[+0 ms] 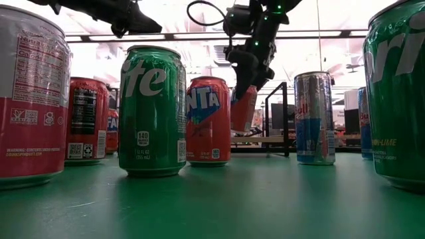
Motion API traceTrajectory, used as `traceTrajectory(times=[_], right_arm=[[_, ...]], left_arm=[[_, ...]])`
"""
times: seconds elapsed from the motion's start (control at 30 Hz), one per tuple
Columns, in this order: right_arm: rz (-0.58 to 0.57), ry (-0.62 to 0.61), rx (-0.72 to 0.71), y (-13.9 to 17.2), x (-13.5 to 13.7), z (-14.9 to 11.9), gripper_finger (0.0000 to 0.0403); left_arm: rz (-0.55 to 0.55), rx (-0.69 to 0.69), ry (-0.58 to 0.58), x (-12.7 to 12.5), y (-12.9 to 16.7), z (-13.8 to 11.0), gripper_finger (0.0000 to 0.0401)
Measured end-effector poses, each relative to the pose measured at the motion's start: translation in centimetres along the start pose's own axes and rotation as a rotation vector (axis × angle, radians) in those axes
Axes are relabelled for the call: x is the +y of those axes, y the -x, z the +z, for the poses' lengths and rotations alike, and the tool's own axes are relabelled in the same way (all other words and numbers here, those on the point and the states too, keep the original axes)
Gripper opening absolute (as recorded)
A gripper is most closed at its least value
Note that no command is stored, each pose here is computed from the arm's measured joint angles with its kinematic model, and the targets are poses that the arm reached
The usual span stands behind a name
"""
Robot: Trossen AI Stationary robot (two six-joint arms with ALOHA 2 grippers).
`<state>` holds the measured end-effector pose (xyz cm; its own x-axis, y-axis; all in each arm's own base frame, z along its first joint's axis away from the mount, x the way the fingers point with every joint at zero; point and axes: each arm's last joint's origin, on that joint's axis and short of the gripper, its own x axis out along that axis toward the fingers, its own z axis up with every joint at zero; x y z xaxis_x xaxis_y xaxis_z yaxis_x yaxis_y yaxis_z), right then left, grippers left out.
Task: Pick and place cans onto a shelf
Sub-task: Put the top right orange soda can on the shelf
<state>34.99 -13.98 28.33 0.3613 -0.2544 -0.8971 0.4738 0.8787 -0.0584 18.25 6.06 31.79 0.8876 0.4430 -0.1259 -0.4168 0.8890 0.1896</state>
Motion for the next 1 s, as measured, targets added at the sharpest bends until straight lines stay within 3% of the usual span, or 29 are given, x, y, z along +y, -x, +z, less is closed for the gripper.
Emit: traceTrajectory(times=[0.67,1.0], right_arm=[[0.0,0.022,0.022,-0.8,0.13,-0.01,0.0304],[0.002,0.017,-0.022,-0.9,0.16,0.44,0.0349]], left_arm=[[0.001,0.0,-0.003,0.01,0.0,0.0,0.0036],[0.001,0.0,-0.003,0.01,0.0,0.0,0.0036]])
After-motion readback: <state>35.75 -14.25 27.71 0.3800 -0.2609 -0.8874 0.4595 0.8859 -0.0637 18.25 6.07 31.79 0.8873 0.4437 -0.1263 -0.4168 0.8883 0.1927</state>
